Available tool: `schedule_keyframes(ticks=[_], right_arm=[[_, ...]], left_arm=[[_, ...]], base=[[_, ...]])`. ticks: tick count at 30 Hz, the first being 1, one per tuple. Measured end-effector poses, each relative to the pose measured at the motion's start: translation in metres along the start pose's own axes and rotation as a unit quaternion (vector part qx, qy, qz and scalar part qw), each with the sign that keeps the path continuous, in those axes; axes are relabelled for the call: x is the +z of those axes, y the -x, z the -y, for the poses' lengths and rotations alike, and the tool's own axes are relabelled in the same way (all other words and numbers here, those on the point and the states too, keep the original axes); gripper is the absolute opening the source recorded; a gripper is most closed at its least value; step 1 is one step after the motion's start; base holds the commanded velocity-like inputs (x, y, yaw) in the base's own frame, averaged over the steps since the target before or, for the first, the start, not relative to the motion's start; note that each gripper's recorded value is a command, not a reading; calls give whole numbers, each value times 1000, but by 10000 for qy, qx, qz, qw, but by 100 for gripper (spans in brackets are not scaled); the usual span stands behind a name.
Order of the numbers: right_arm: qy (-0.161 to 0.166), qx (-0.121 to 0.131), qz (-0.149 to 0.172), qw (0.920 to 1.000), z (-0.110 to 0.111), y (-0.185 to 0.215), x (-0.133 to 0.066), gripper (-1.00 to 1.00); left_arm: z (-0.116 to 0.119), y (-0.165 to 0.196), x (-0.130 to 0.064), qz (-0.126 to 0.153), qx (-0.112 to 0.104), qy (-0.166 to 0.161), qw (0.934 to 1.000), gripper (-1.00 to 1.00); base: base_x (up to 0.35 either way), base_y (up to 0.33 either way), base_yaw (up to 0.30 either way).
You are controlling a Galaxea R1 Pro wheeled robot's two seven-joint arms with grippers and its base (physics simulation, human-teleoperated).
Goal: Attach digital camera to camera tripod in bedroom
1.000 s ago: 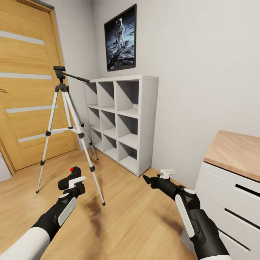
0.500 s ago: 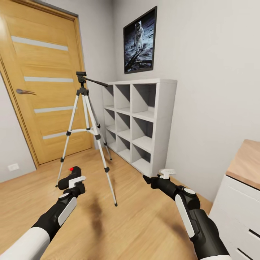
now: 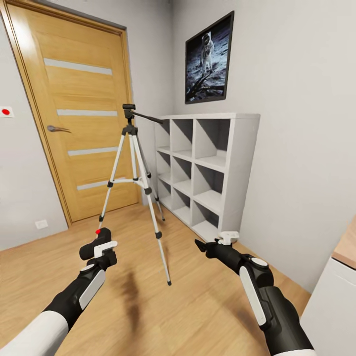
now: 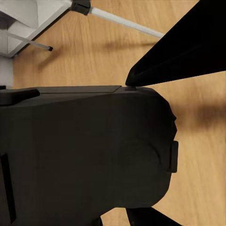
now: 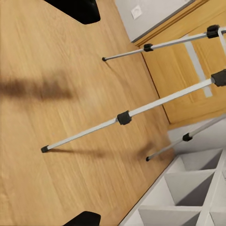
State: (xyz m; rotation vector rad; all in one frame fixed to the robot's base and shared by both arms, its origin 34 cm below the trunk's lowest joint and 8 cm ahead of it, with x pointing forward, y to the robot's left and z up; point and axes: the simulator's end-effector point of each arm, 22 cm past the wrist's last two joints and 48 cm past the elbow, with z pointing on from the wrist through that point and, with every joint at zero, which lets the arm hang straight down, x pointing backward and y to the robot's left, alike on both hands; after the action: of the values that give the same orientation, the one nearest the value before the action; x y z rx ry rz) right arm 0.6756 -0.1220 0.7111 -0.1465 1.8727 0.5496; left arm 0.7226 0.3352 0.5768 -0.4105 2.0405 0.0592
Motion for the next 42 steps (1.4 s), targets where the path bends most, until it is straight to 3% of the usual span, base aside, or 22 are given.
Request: schedule_keyframes(ticks=[42], right_arm=[[62, 50, 17, 10000, -24, 86, -7, 100]], left_arm=[[18, 84, -28, -6, 1, -10, 10000, -100]], base=[[0, 0, 1]])
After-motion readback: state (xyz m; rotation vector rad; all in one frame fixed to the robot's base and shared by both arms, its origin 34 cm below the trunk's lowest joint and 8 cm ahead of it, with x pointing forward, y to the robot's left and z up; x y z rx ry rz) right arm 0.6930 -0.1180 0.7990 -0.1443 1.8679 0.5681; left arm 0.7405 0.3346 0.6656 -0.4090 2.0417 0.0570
